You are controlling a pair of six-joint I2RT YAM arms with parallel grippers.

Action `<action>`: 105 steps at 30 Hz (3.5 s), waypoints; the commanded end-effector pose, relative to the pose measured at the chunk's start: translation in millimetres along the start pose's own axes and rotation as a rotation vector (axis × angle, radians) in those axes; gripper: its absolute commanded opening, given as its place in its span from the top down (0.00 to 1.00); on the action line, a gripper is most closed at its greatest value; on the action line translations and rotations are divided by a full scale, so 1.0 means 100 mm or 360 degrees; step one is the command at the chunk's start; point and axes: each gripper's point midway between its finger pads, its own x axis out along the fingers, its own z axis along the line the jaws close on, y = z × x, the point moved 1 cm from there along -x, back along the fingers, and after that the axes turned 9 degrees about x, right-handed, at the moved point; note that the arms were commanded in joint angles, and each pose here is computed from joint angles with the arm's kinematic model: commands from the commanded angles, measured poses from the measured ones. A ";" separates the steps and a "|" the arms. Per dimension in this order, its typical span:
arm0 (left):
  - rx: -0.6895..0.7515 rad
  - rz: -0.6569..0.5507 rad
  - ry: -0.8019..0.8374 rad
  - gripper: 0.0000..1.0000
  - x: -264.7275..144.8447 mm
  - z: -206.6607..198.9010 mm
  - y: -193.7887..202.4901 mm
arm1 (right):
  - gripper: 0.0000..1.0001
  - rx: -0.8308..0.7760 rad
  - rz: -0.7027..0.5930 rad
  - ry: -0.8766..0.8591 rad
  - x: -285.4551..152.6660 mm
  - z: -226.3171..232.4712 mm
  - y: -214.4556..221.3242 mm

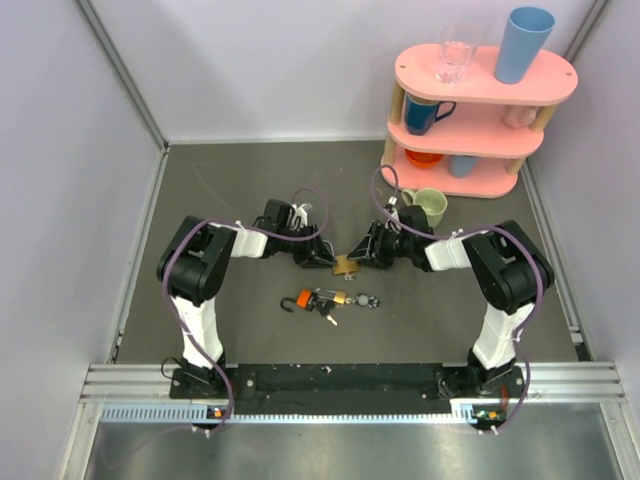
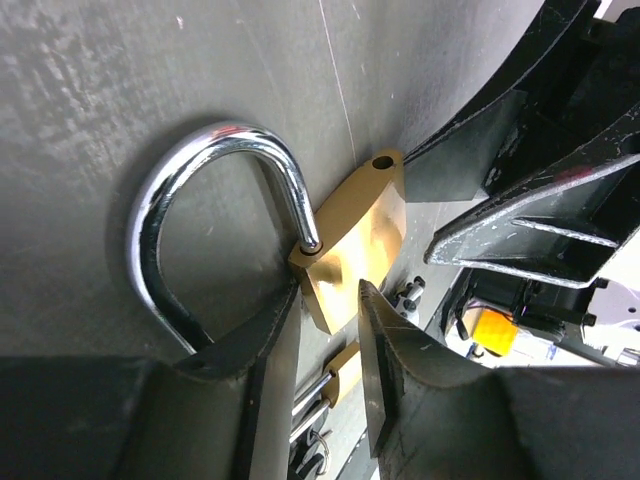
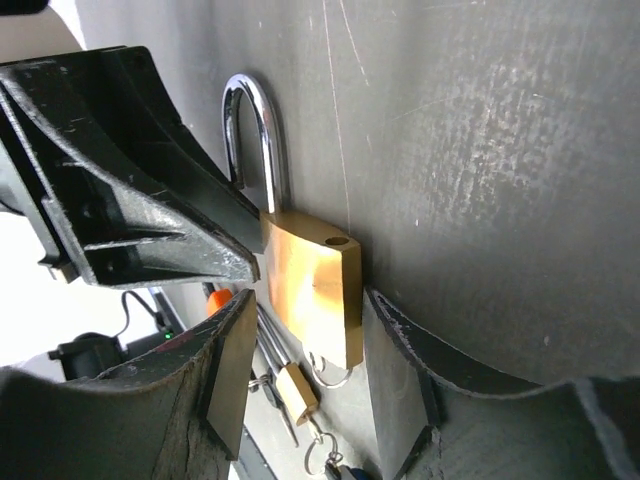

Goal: Lock with the key
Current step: Pick up the lock from the center of the board.

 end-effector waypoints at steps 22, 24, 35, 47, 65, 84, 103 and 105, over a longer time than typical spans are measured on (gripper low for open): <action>0.0158 -0.0034 0.0022 0.63 0.07 -0.08 -0.08 | 1.00 -0.0048 0.0068 -0.0153 0.17 0.16 0.21; 0.0242 -0.0075 -0.0016 0.61 0.01 -0.14 -0.19 | 1.00 -0.0070 0.0043 -0.0147 0.13 0.19 0.18; 0.0577 -0.0391 -0.0313 0.34 -0.90 -0.79 -0.79 | 1.00 -0.0276 -0.0181 -0.0176 -0.27 0.85 -0.13; 0.0772 -0.0786 -0.0120 0.17 -1.74 -1.83 -0.88 | 1.00 -0.0378 -0.0762 -0.0497 -1.32 1.87 -0.41; 0.0960 -0.0457 0.0651 0.14 -1.28 -2.72 -0.44 | 1.00 -0.0423 -0.1130 -0.1209 -2.44 2.38 -0.02; 0.1057 -0.0238 0.0870 0.35 -0.81 -3.07 -0.19 | 1.00 -0.0428 -0.1088 -0.1239 -2.48 2.39 0.06; 0.1026 -0.0261 0.0988 1.00 -0.77 -3.18 -0.18 | 1.00 -0.0403 -0.1041 -0.1201 -2.39 2.30 0.08; 0.1038 -0.0287 0.0978 1.00 -0.78 -3.18 -0.20 | 1.00 -0.0406 -0.1042 -0.1172 -2.36 2.27 0.07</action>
